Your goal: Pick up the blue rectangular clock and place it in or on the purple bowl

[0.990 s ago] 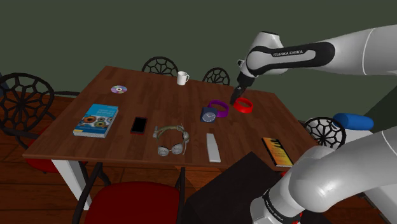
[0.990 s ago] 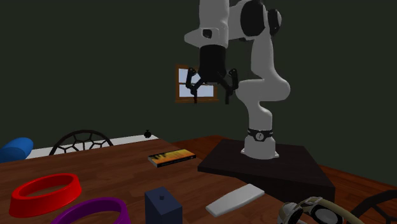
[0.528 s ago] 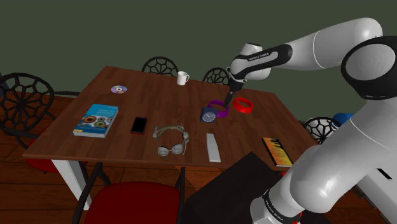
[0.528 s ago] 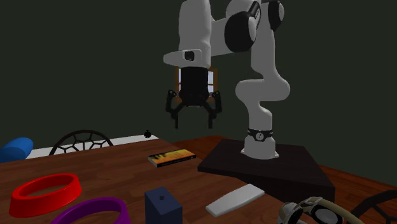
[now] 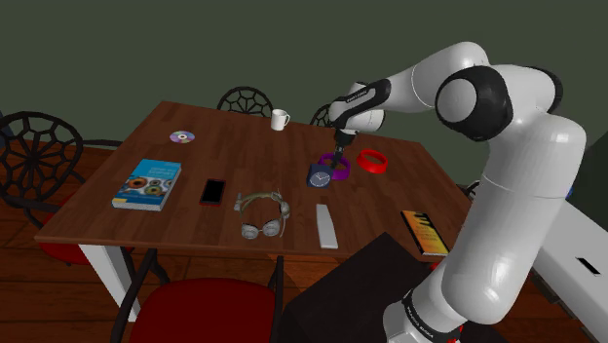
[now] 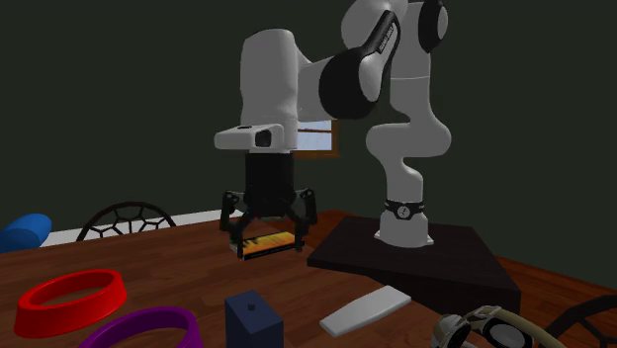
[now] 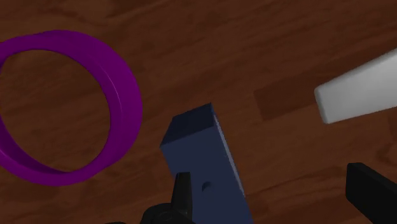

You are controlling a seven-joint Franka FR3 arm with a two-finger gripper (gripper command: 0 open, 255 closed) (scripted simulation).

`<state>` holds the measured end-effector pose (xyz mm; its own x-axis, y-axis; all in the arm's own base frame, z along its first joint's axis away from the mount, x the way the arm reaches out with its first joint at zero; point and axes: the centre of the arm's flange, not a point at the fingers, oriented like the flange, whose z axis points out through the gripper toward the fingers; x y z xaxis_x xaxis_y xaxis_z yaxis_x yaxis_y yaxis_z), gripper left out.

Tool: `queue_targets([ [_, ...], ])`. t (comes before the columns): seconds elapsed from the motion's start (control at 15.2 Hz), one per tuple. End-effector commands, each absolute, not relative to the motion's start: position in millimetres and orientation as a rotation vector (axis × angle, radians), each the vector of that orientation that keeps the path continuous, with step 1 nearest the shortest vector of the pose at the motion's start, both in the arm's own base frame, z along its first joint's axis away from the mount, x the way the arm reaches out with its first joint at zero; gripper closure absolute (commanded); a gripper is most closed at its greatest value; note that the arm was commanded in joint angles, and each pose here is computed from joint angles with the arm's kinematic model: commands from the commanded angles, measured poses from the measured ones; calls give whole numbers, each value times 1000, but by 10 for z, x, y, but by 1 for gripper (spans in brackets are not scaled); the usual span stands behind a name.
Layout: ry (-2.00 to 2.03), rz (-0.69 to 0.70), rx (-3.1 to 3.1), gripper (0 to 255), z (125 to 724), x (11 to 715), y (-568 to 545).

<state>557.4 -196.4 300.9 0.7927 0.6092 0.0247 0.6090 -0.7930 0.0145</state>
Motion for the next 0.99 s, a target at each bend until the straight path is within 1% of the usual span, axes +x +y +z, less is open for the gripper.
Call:
queue_targets([
  [0.0, 1077, 35, 2948, 0, 2802, 5732, -2032],
  [0.26, 1184, 21, 2909, 0, 2467, 6038, -2102],
  [0.73, 1184, 21, 2909, 0, 2067, 6043, -2100],
  [0.92, 1184, 21, 2909, 0, 2067, 6043, -2100],
])
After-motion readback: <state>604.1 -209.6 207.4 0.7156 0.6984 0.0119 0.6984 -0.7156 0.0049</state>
